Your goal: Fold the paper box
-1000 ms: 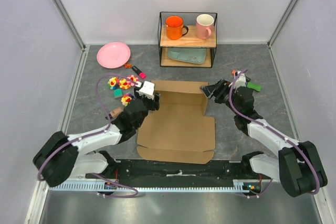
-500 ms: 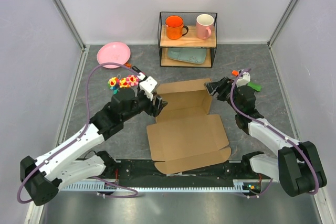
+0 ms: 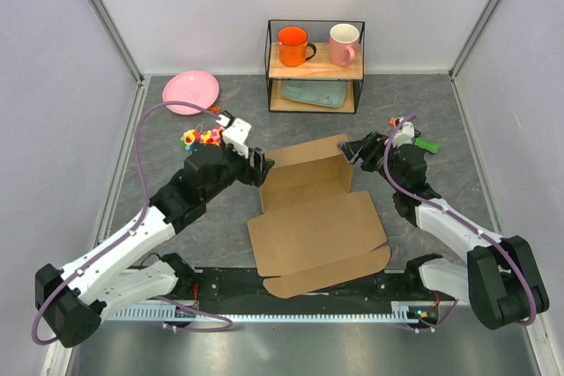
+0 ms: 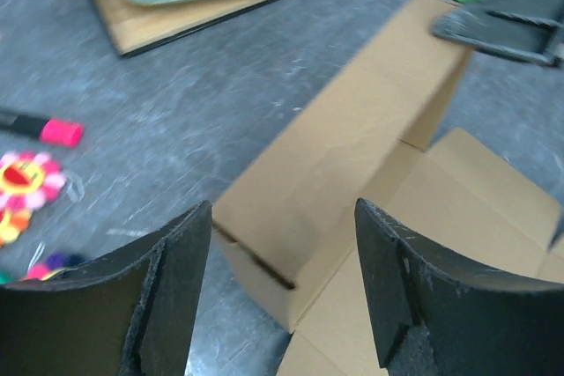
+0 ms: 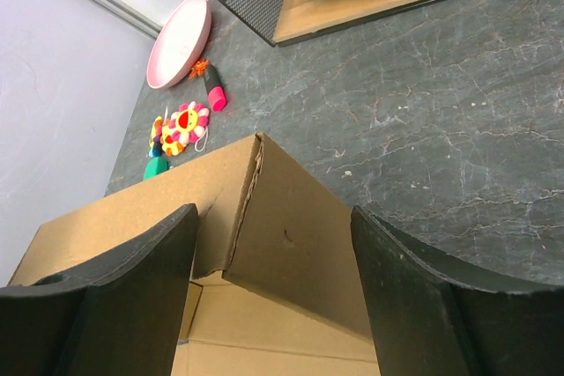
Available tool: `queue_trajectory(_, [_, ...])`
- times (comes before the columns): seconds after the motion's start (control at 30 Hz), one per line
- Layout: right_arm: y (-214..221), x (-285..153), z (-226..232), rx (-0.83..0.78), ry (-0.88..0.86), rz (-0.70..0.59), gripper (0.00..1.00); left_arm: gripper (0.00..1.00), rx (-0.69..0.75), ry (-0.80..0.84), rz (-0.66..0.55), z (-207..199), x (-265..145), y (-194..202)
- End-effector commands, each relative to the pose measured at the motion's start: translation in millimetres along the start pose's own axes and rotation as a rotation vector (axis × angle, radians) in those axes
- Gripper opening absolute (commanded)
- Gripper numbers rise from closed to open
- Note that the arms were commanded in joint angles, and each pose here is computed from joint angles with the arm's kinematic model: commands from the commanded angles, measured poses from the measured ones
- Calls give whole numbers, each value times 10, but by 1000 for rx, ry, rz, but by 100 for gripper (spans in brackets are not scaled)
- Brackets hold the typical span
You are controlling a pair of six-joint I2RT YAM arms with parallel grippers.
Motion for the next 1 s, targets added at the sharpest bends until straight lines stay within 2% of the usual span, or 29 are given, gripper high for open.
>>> queue_trajectory(0.0, [342, -127, -535, -36, 186, 115, 76, 74, -298, -219, -24, 384, -172, -54])
queue_trajectory(0.07, [339, -134, -533, -42, 186, 116, 75, 78, -389, -221, -35, 376, -210, 26])
queue_trajectory(0.1, [344, -138, -537, -42, 187, 117, 75, 80, -484, -215, -102, 363, -265, -77])
queue_trajectory(0.17, [347, -152, -536, -49, 188, 120, 74, 84, -571, -189, -132, 300, -264, 37])
queue_trajectory(0.2, [345, -166, -533, -54, 186, 120, 74, 85, -659, -167, -209, 282, -306, -96])
queue_trajectory(0.27, [353, -187, -538, -56, 190, 123, 73, 87, -764, -152, -204, 229, -276, 27])
queue_trajectory(0.43, [358, -232, -535, -65, 190, 125, 73, 86, -834, -100, -113, 83, -93, 213])
queue_trajectory(0.57, [364, -260, -532, -69, 190, 128, 72, 84, -876, -97, -108, 68, -4, 291])
queue_trajectory(0.67, [388, -282, -558, -73, 197, 135, 72, 79, -886, -105, -97, 73, 56, 382])
queue_trajectory(0.77, [395, -294, -576, -73, 201, 137, 71, 67, -894, -95, -70, 37, 104, 496])
queue_trajectory(0.9, [443, -318, -624, -72, 213, 146, 69, 46, -902, -85, -38, -28, 117, 715])
queue_trajectory(0.97, [474, -341, -658, -69, 219, 149, 68, 42, -905, -82, -42, -38, 114, 764])
Point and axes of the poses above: each gripper's point midway between its finger pads, its own x axis out along the fingers, its own z axis along the line the jaws close on, y = z × x, the point moved 1 cm from there along -x, back along the fingers, and after that the axes turned 11 degrees about x, right-handed, at the moved point
